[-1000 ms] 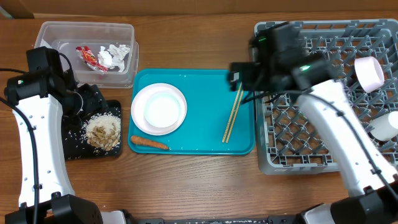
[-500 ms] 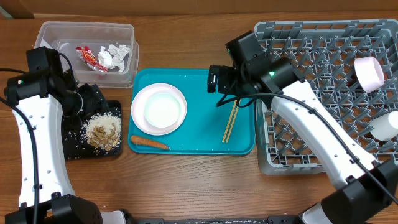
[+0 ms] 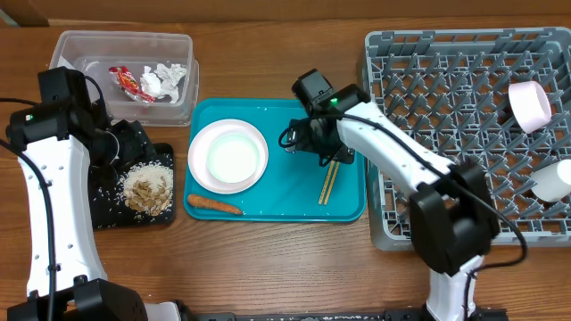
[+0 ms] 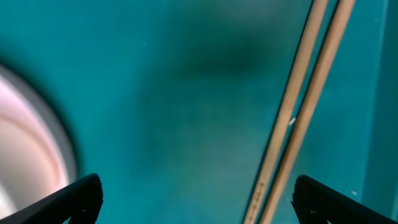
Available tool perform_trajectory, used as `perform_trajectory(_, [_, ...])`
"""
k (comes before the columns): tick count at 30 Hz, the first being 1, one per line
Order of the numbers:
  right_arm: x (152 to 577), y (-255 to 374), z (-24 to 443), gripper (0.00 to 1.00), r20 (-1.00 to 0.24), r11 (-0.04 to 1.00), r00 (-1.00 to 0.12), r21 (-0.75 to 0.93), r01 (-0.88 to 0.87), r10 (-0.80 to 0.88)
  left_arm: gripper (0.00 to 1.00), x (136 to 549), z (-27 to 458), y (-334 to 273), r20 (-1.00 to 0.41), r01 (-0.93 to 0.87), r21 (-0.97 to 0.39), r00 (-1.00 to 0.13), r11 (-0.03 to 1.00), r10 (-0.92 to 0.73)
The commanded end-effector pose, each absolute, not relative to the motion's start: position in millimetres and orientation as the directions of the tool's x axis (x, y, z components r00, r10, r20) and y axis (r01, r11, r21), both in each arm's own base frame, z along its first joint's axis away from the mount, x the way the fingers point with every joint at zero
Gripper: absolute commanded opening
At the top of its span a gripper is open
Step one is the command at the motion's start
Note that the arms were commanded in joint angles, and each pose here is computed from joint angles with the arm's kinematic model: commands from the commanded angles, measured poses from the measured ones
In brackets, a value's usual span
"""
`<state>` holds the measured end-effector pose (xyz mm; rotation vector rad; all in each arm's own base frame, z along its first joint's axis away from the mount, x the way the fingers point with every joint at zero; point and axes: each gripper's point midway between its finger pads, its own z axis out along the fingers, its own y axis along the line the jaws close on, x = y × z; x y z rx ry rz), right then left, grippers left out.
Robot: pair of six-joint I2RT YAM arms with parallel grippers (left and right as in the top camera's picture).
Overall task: Sort waste into correct bins and load items into the dishwasher
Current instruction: 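Move right gripper to the chopsticks on the teal tray and grasp, then carry one chopstick with right gripper into the dish rack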
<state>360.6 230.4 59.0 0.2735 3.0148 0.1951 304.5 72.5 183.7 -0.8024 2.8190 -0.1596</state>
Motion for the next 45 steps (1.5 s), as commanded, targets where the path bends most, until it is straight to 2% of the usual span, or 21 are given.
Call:
perform_trajectory(1, [358.4,227.3,35.9,1.0,-0.057,0.967,-0.969,0.094,0.235,0.241,0.79,306.6,195.4,73.9,-0.208,-0.513,-0.166,-0.817,0.842,-0.538])
perform_trajectory(25, [339.5,222.4,-8.6,1.0,0.022,0.966,-0.968,0.062,0.249,0.248,0.79,306.4,194.8,73.8,-0.206,-0.513,-0.165,-0.817,0.842,-0.539])
perform_trajectory(28, [337.4,221.4,-8.6,0.85,0.029,0.967,-0.968,0.056,0.25,0.248,0.79,306.4,194.8,73.8,-0.206,-0.513,-0.165,-0.817,0.842,-0.539])
perform_trajectory(31, [331.7,218.5,-8.6,0.59,0.05,0.967,-0.967,0.039,0.251,0.249,0.79,306.3,194.8,73.8,-0.206,-0.513,-0.165,-0.817,0.842,-0.539])
perform_trajectory(32, [330.4,217.9,-8.6,0.54,0.055,0.967,-0.967,0.036,0.251,0.249,0.79,306.3,194.8,73.8,-0.206,-0.513,-0.165,-0.817,0.842,-0.539])
perform_trajectory(39, [321.0,211.9,-8.2,0.3,0.085,0.968,-0.964,0.002,0.251,0.25,0.79,306.4,194.8,73.8,-0.206,-0.513,-0.165,-0.817,0.842,-0.539])
perform_trajectory(41, [320.2,211.3,-8.2,0.27,0.088,0.968,-0.964,-0.001,0.25,0.249,0.79,306.4,194.8,73.8,-0.206,-0.513,-0.165,-0.817,0.842,-0.539])
perform_trajectory(45, [320.2,211.1,-8.2,0.1,0.087,0.969,-0.965,-0.002,0.247,0.246,0.79,306.3,194.8,73.8,-0.206,-0.513,-0.165,-0.817,0.842,-0.539])
